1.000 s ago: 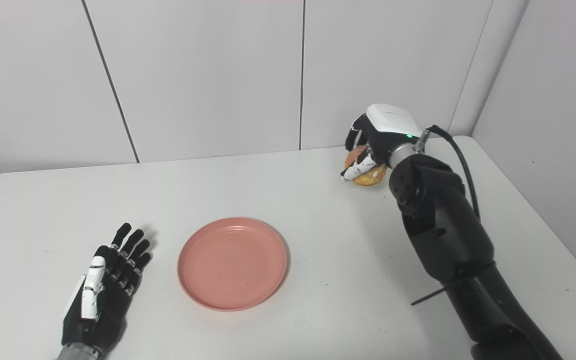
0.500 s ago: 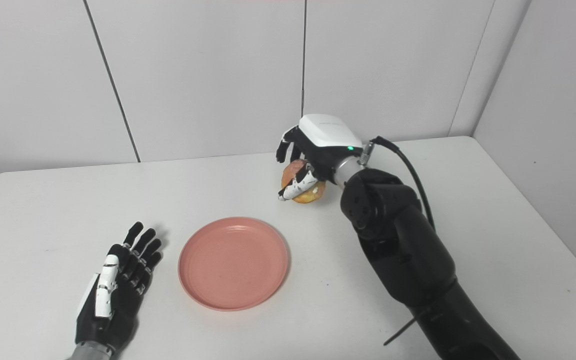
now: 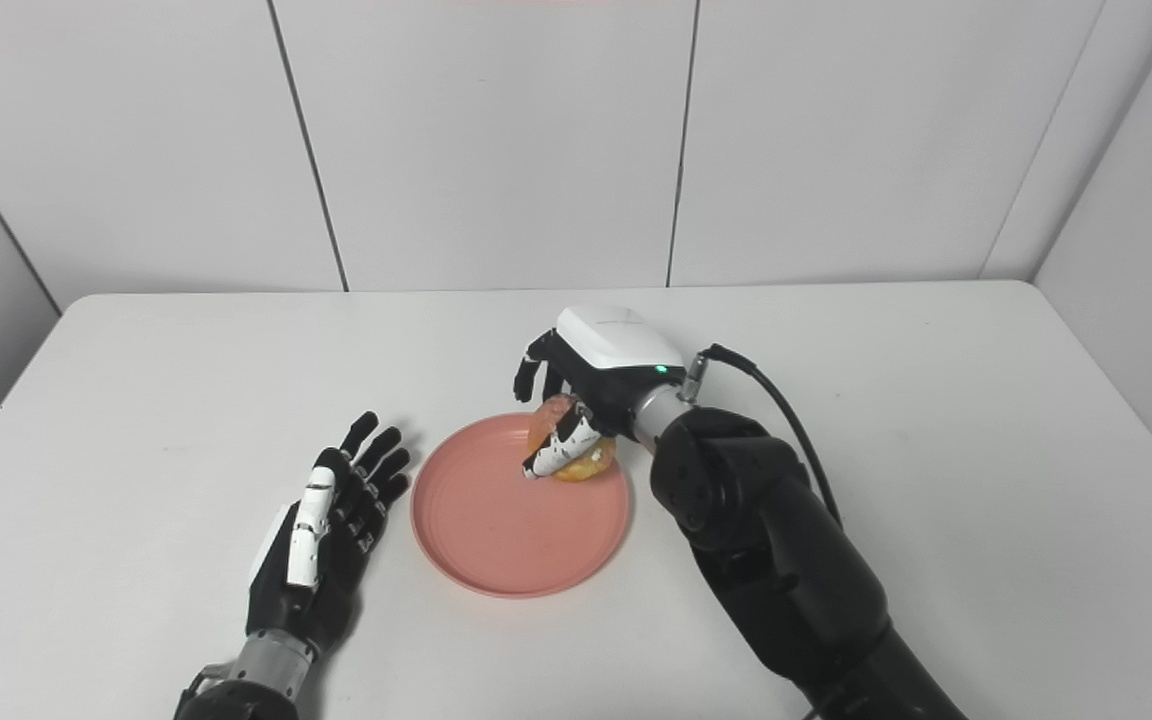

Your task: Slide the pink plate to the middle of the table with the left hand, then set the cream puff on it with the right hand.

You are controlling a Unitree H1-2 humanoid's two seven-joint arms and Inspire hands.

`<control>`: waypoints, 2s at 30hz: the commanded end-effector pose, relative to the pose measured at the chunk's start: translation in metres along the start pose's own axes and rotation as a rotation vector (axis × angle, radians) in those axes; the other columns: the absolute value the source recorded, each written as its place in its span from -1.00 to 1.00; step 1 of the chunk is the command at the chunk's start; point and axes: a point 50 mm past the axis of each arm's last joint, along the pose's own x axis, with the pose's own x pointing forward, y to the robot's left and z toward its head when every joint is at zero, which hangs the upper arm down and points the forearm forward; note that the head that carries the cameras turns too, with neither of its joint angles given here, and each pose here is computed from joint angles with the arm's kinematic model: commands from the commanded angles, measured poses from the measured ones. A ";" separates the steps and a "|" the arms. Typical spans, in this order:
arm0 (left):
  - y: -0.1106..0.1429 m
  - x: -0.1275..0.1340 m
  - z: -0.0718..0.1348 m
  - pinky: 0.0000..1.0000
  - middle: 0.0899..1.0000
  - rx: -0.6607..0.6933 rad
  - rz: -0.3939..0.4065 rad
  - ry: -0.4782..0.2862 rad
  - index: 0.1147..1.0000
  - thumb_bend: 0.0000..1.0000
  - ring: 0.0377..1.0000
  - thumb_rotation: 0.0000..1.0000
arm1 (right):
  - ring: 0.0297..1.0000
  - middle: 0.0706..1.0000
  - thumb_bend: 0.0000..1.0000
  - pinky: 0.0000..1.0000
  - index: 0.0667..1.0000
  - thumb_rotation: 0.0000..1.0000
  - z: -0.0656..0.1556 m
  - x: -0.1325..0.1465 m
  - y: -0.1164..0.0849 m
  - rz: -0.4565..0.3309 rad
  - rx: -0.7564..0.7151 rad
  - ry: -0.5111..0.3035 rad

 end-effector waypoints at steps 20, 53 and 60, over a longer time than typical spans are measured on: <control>-0.020 -0.011 -0.003 0.92 0.86 0.094 0.068 -0.010 0.84 -0.11 0.87 1.00 | -0.31 -0.13 0.02 -0.41 0.04 -1.00 0.010 0.023 0.023 0.017 -0.027 -0.065; -0.029 -0.021 -0.013 0.83 0.84 0.155 0.101 -0.042 0.84 -0.12 0.83 1.00 | 0.28 0.49 0.61 -0.05 0.56 -0.56 0.035 -0.019 0.006 0.046 -0.184 -0.148; -0.029 -0.020 -0.013 0.84 0.84 0.156 0.097 -0.043 0.84 -0.12 0.83 1.00 | 0.49 0.65 0.71 0.07 0.71 -0.42 0.041 -0.030 -0.005 0.061 -0.215 -0.145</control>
